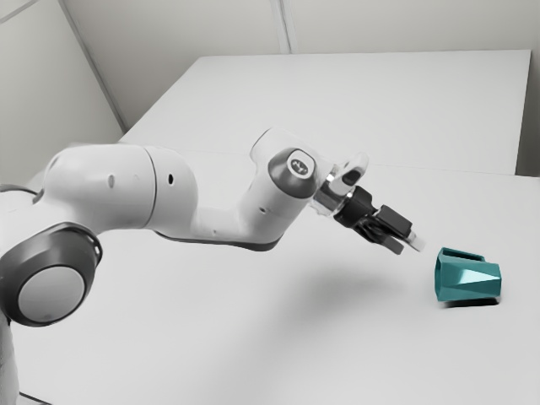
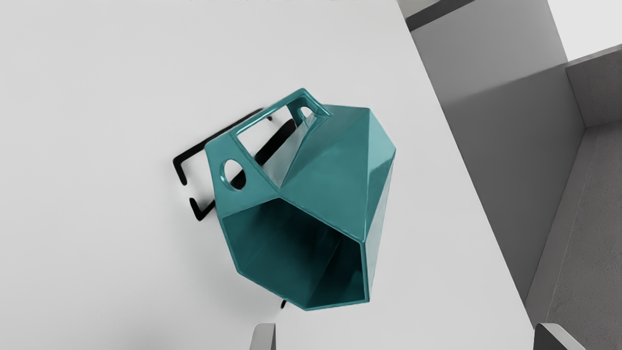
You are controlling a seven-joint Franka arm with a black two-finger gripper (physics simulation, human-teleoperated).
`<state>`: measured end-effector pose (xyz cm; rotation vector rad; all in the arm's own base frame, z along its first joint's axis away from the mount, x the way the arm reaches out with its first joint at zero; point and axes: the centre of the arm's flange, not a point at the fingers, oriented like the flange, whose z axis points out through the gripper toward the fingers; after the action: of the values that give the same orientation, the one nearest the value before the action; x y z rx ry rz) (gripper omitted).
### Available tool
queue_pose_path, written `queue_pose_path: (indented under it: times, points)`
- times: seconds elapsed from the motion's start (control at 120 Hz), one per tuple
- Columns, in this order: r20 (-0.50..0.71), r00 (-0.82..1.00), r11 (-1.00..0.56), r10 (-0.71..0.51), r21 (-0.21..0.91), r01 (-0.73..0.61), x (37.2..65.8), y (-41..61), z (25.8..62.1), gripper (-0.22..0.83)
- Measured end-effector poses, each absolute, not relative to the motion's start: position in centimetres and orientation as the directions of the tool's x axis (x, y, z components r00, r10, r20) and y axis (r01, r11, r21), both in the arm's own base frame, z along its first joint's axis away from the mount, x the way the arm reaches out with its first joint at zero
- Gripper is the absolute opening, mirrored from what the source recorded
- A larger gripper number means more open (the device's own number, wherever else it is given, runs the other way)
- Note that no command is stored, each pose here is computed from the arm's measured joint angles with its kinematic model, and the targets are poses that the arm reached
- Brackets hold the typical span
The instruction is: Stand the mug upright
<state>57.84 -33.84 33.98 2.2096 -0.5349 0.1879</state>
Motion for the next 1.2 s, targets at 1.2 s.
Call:
queue_pose_path:
  times: [1.2]
  points:
    - [0.249, 0.913, -0.531, -0.321, 0.751, -0.392, 59.0, -42.0, 26.4, 0.59]
